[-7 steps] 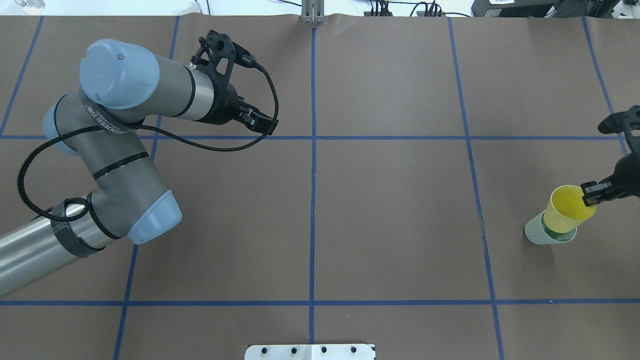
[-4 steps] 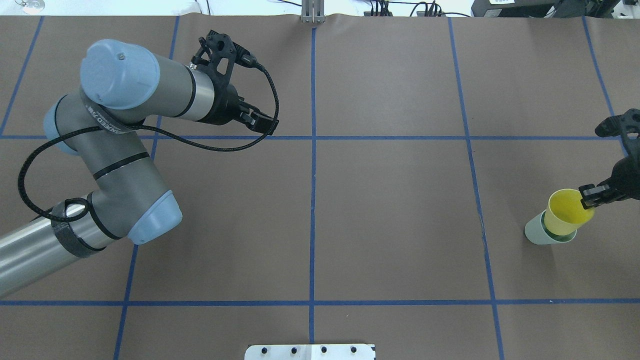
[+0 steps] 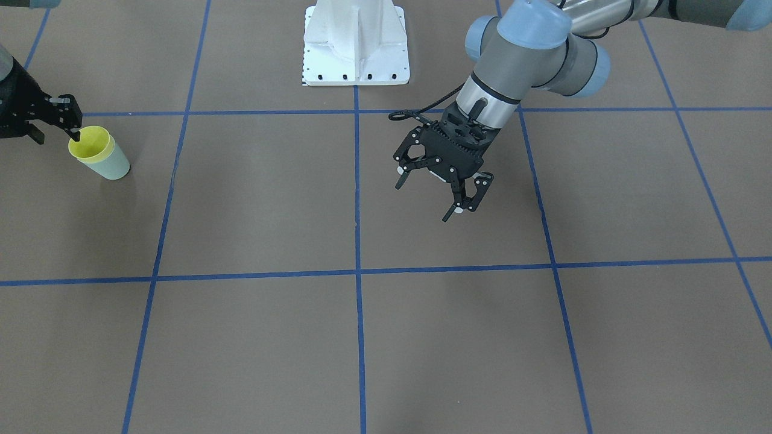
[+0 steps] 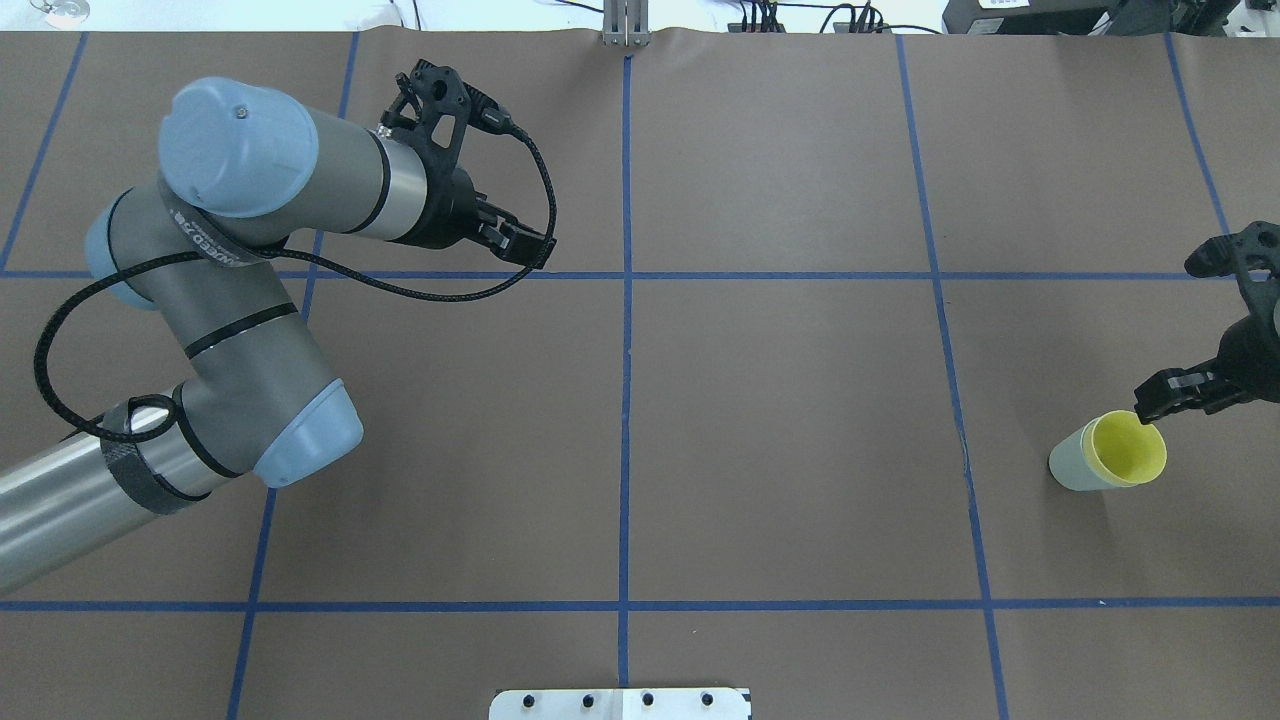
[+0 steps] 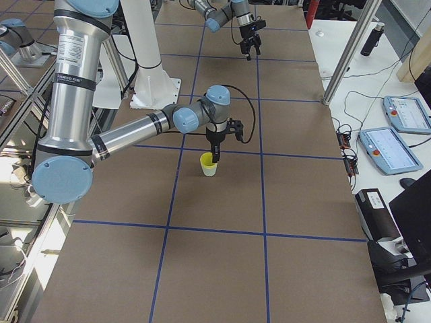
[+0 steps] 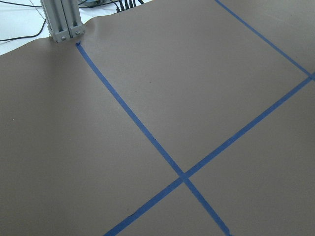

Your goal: Transfer and stack yellow cup on green cup

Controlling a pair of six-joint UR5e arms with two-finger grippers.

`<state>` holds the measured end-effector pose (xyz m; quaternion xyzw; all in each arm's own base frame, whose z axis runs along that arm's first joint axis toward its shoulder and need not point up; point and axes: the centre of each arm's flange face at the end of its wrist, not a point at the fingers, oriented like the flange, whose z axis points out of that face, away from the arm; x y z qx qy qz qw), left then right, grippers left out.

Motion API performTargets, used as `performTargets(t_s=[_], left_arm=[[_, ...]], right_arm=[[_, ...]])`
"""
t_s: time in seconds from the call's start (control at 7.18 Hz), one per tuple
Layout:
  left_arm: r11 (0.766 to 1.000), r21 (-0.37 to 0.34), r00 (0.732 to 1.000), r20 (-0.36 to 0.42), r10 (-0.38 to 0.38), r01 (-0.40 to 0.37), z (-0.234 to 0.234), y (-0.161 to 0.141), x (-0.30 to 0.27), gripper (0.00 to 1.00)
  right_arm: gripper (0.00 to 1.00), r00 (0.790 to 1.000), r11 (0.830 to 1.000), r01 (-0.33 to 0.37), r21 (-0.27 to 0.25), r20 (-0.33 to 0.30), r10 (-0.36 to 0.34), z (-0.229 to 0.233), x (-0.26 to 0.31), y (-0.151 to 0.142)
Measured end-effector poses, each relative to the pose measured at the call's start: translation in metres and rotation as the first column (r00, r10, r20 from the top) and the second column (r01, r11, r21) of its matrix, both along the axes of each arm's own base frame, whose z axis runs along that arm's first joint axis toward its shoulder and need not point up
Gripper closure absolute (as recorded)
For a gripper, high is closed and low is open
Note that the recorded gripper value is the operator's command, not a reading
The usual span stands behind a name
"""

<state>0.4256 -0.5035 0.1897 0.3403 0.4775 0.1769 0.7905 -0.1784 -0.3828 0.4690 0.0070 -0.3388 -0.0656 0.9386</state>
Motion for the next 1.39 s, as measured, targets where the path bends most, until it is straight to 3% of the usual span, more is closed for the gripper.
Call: performTargets(t_s=[0.28, 0.56, 0.7, 0.97, 1.25, 1.39], left_arm=[[0.999, -0.037, 0.999, 0.032, 0.007, -0.006, 0.009, -0.016, -0.02, 0.0], [0.995, -0.087, 0.991, 0.124, 0.057, -0.047, 0.049, -0.059, -0.09, 0.01], [0.993, -0.105, 0.977, 0.199, 0.08, -0.06, 0.086, -0.081, -0.139, 0.0], [0.982, -0.167, 0.921, 0.364, 0.141, -0.085, 0.153, -0.113, -0.242, 0.0], [0.963, -0.255, 0.87, 0.449, 0.202, -0.092, 0.225, -0.115, -0.343, 0.0], [0.953, -0.298, 0.868, 0.458, 0.193, -0.055, 0.26, -0.104, -0.39, 0.0]], right_arm=[[0.01, 1.0, 1.0, -0.006, -0.005, -0.003, 0.006, 0.003, 0.003, 0.0], [0.01, 1.0, 1.0, -0.021, 0.003, -0.008, 0.021, 0.007, 0.014, -0.004], [0.01, 1.0, 1.0, -0.015, 0.021, -0.014, 0.015, 0.013, 0.026, -0.007], [0.01, 0.999, 0.997, 0.017, 0.075, -0.036, -0.014, 0.039, 0.07, -0.019], [0.01, 0.998, 0.992, 0.057, 0.112, -0.041, -0.052, 0.079, 0.124, -0.031], [0.01, 0.998, 0.991, 0.068, 0.112, -0.014, -0.067, 0.107, 0.156, -0.033]])
